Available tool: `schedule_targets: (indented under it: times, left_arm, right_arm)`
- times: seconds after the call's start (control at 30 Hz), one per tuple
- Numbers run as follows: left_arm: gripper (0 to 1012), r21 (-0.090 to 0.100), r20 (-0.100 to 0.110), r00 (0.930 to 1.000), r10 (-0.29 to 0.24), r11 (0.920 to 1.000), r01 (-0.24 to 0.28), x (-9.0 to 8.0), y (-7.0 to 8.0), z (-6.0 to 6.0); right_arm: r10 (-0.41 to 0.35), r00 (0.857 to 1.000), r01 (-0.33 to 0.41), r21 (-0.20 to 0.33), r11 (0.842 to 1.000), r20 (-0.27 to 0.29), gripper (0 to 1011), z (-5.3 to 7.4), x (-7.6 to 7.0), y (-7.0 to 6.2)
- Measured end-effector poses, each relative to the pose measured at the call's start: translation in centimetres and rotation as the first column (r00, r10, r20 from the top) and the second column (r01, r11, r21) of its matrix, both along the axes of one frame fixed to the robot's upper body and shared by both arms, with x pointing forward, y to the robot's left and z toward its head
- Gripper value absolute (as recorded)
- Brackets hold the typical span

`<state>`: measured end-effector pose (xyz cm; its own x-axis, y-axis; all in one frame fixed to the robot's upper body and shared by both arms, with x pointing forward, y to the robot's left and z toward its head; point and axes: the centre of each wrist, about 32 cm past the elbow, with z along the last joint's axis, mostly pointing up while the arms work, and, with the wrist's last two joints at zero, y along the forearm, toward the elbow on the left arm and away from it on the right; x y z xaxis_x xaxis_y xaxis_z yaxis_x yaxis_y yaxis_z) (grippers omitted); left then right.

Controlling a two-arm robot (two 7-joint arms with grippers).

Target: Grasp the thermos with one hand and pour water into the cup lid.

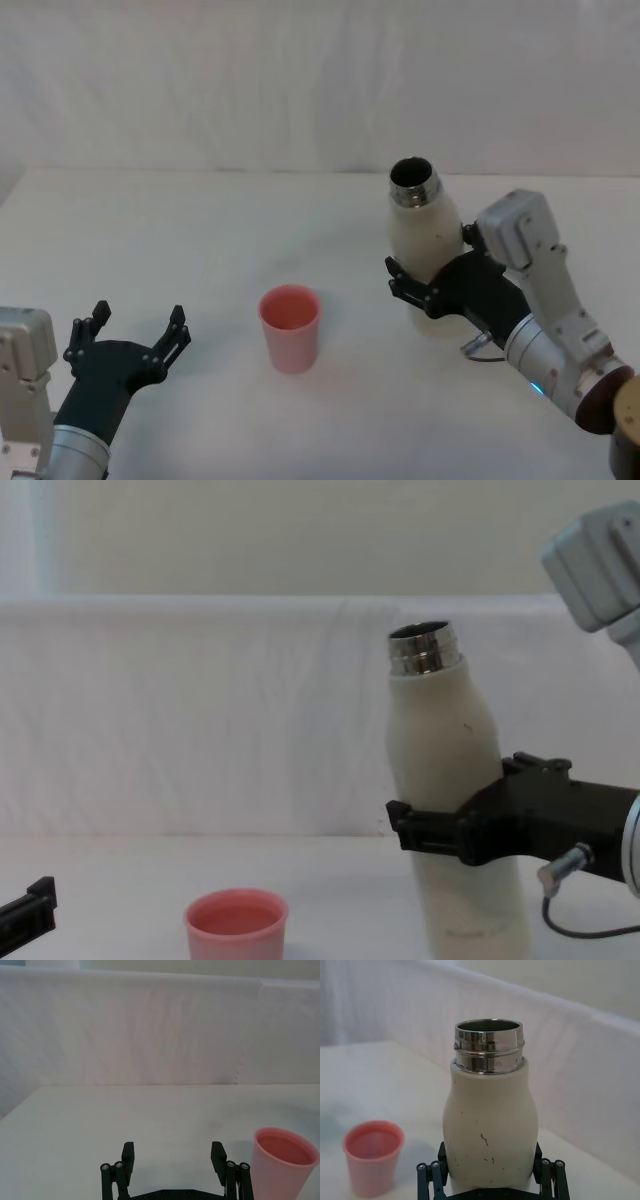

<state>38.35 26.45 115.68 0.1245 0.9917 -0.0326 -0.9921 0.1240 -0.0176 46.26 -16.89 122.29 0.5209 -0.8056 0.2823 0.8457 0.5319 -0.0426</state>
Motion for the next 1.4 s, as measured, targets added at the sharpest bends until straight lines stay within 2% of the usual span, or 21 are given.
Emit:
schedule_targets:
  times: [0.17, 0.2, 0.27, 0.63, 0.93, 1.4]
  left_arm:
    - [1001, 0.000, 0.000, 1.0000, 0.000, 1.0000, 0.000, 0.0, 0.0, 0.0]
    - [1001, 0.000, 0.000, 1.0000, 0.000, 1.0000, 0.000, 0.0, 0.0, 0.0]
    - [1001, 0.000, 0.000, 1.0000, 0.000, 1.0000, 0.000, 0.0, 0.0, 0.0]
    - [1001, 0.000, 0.000, 1.0000, 0.000, 1.0000, 0.000, 0.0, 0.0, 0.0]
    - [1001, 0.000, 0.000, 1.0000, 0.000, 1.0000, 0.000, 0.0, 0.0, 0.0]
    - [1001, 0.000, 0.000, 1.0000, 0.000, 1.0000, 0.000, 0.0, 0.0, 0.0]
  right_arm:
    - [0.021, 0.997, -0.014, 0.098, 0.995, -0.068, 957, -0.4, 0.8, -0.3]
    - [0.021, 0.997, -0.014, 0.098, 0.995, -0.068, 957, -0.4, 0.8, -0.3]
    - [0.041, 0.995, -0.028, 0.136, 0.990, -0.094, 957, -0.6, 1.2, -0.4]
    - [0.098, 0.982, -0.059, 0.231, 0.971, -0.160, 957, -1.0, 2.7, -0.9]
    - [0.123, 0.976, -0.075, 0.255, 0.964, -0.178, 957, -1.0, 4.0, -0.3]
    - [0.120, 0.973, -0.076, 0.217, 0.973, -0.199, 957, -1.2, 5.4, 1.2]
